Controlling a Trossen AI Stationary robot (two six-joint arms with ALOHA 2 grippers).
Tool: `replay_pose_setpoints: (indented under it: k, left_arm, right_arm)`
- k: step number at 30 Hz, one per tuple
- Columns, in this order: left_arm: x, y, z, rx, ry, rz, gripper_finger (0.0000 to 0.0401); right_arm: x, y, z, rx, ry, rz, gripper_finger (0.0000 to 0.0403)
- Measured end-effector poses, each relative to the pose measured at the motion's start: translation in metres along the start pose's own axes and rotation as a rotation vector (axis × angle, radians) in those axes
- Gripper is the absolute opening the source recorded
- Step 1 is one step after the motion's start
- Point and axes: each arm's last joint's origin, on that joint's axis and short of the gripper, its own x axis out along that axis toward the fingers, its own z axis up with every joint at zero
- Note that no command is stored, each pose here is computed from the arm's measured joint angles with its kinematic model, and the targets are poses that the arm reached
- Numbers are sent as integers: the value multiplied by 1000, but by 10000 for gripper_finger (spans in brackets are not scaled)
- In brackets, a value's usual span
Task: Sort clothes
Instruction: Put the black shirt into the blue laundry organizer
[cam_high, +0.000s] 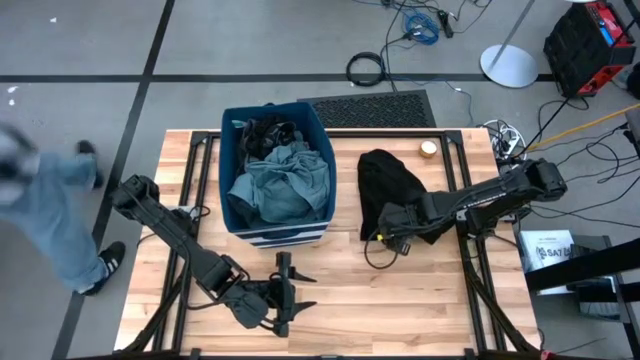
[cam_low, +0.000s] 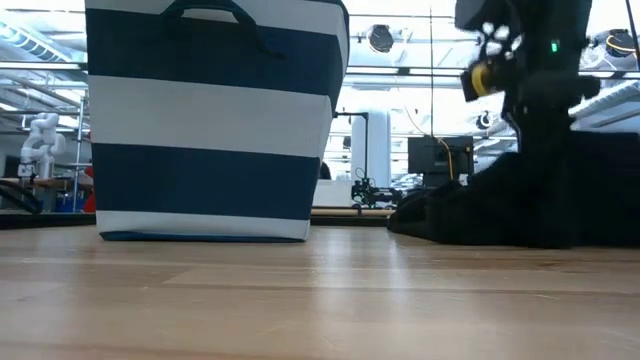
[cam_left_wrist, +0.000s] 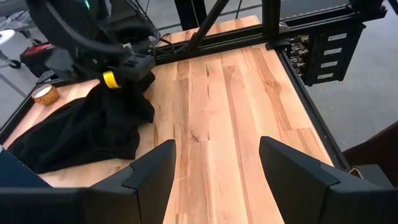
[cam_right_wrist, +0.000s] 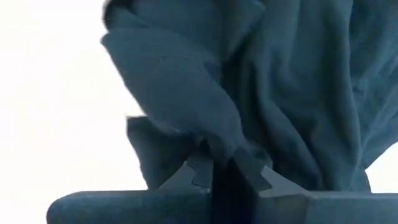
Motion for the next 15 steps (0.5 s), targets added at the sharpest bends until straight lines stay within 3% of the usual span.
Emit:
replay_pose_setpoints:
  k: [5,15]
  left_arm:
    - [0,0,1,-8,-12,-3,242]
    - [-1,-1,1,0,-14,-5,242]
  right_arm:
    - [-42,16,10,-34,-72,64,5]
    - [-166,52,12,-145,-415,291,2]
